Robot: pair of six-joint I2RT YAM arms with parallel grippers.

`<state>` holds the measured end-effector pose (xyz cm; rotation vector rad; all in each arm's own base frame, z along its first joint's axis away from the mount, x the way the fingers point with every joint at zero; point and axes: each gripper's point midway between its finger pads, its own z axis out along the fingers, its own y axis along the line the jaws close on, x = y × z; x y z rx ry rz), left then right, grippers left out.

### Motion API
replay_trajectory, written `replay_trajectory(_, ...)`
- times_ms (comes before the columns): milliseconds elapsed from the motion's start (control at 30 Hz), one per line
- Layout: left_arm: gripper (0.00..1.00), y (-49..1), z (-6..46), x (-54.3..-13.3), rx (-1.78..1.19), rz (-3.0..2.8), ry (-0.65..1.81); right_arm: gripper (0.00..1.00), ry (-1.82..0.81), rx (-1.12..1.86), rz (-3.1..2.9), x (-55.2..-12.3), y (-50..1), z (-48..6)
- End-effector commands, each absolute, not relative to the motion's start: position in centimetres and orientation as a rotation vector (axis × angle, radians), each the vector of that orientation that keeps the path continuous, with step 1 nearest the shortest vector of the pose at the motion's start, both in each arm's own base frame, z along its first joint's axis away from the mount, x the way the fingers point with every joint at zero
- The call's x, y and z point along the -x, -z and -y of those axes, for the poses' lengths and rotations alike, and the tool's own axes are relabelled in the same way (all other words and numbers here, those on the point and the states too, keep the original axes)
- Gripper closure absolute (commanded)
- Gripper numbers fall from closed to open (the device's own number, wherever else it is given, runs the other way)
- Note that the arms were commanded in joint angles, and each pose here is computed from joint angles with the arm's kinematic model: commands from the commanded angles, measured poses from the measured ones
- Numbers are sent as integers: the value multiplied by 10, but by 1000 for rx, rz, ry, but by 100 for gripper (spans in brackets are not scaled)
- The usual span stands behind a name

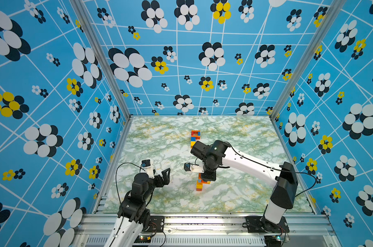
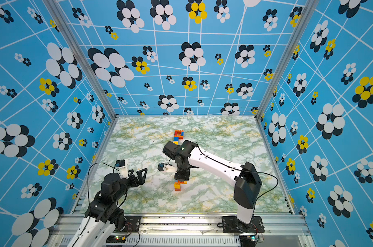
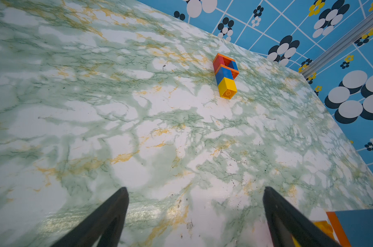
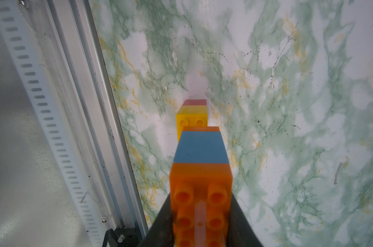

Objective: Assemble the letter p with lego
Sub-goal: Assemble the lego brick with the lego brick.

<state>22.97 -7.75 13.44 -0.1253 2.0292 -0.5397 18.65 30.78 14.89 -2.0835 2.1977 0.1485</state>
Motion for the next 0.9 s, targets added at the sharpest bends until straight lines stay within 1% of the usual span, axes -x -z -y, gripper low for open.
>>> replay_trajectory(0,1,-142,79,-231,102,-1995,545,76,-168,2108,-2204,-181,-151,-311)
replay_trajectory(867,1,-142,79,-231,100,-1993,545,75,-109,2142,-2260,-176,-135,-307)
